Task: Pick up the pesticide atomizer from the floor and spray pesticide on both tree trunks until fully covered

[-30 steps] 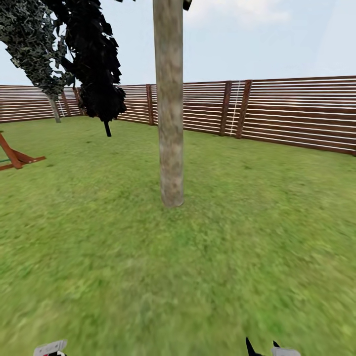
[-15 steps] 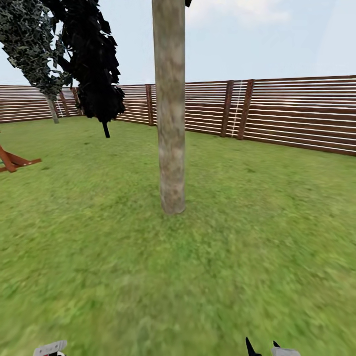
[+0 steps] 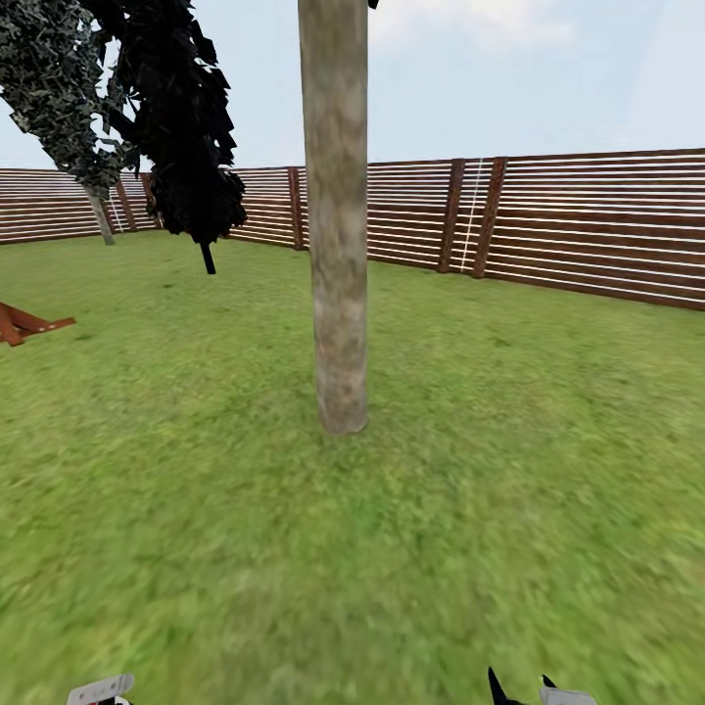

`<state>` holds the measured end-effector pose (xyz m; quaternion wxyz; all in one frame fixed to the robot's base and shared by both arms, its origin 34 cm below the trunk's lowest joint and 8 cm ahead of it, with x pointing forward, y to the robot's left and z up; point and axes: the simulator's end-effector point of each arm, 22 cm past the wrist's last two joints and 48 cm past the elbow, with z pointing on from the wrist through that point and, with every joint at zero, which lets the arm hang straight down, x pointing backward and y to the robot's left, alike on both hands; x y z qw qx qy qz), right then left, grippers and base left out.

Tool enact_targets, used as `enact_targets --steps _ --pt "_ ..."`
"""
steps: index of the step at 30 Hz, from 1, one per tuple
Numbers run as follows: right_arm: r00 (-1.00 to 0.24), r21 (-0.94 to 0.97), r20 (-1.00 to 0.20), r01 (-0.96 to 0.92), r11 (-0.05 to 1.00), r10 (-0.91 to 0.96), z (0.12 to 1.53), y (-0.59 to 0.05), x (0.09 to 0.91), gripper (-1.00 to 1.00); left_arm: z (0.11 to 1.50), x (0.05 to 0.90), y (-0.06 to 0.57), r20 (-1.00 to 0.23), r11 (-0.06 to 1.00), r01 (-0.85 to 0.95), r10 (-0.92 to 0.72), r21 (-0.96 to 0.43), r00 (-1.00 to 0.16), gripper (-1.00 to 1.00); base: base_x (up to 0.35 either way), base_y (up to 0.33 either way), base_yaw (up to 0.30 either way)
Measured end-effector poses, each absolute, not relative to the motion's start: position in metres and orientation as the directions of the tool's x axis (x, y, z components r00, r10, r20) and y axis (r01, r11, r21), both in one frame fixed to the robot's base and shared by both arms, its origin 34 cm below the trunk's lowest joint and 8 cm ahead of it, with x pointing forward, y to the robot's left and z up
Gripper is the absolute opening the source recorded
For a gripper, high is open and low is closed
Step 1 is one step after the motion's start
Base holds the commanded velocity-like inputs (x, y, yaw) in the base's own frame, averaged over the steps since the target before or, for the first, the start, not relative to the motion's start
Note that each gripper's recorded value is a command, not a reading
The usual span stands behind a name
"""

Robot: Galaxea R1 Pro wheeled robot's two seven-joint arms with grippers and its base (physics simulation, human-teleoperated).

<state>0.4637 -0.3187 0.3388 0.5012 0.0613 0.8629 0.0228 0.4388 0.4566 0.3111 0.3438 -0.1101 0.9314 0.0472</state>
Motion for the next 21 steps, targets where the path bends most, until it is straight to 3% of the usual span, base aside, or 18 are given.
enact_targets --steps 5,11,14,16,21 --pt "-0.471 0.033 -0.88 0.062 0.998 0.058 0.349 -0.34 0.474 1.0 0.31 0.445 0.433 -0.653 0.991 -0.137 -0.093 0.016 -0.752 -1.0 0.0 0.0 0.0" --pt "-0.412 -0.11 -0.86 -0.426 0.898 -0.301 0.36 -0.25 0.519 1.0 0.308 0.455 0.381 -0.614 0.973 0.229 0.192 0.019 -0.765 -1.0 0.0 0.0 0.0" --pt "-0.401 -0.115 -0.825 -0.57 0.813 -0.398 0.36 -0.194 0.543 1.0 0.312 0.453 0.336 -0.597 0.875 0.483 0.371 -0.03 -0.711 -1.0 0.0 0.0 0.0" --pt "-0.36 -0.116 -0.804 -0.685 0.719 -0.472 0.365 -0.133 0.551 1.0 0.314 0.44 0.303 -0.569 0.741 0.667 0.518 -0.074 -0.638 -1.0 0.0 0.0 0.0" --pt "-0.258 -0.09 -0.774 -0.86 0.503 -0.579 0.367 -0.049 0.525 1.0 0.332 0.438 0.277 -0.554 0.551 0.82 0.639 -0.154 -0.534 -1.0 0.0 0.0 0.0"
